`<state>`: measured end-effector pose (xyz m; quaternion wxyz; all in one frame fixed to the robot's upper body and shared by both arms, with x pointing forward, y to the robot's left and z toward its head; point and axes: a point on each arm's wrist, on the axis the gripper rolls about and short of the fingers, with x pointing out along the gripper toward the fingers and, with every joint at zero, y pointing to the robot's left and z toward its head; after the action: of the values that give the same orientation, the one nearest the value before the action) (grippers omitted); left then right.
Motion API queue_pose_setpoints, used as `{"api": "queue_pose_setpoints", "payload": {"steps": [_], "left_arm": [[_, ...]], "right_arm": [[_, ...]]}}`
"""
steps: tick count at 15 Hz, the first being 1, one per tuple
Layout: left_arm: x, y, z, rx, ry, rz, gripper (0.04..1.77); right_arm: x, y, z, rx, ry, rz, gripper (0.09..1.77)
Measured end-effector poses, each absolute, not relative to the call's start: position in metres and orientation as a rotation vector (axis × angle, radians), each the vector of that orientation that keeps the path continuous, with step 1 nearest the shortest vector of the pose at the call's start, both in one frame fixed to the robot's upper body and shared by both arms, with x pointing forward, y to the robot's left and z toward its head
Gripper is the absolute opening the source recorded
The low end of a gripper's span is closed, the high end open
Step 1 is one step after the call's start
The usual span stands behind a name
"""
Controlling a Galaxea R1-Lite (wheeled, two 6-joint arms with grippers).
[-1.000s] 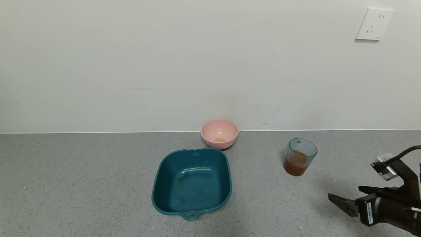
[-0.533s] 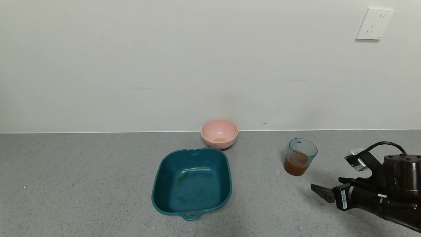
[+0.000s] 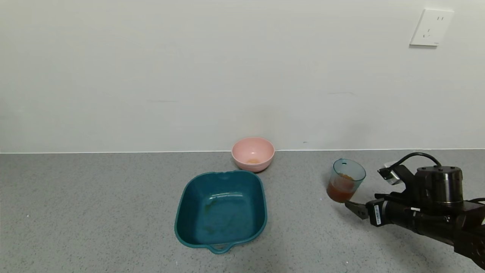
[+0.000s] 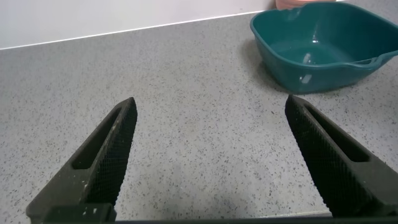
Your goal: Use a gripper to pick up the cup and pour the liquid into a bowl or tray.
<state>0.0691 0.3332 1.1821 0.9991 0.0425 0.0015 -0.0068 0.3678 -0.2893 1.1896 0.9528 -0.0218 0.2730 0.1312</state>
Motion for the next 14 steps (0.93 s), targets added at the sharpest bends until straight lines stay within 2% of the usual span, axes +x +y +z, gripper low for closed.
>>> {"api": "queue_pose_setpoints", "payload": {"steps": [14], "left_arm": [[0.069, 0.333, 1.182, 0.086, 0.003, -0.014, 1.72]], "right_arm": [[0.423, -0.276, 1.176, -0.046, 0.464, 0.275, 1.71]]}}
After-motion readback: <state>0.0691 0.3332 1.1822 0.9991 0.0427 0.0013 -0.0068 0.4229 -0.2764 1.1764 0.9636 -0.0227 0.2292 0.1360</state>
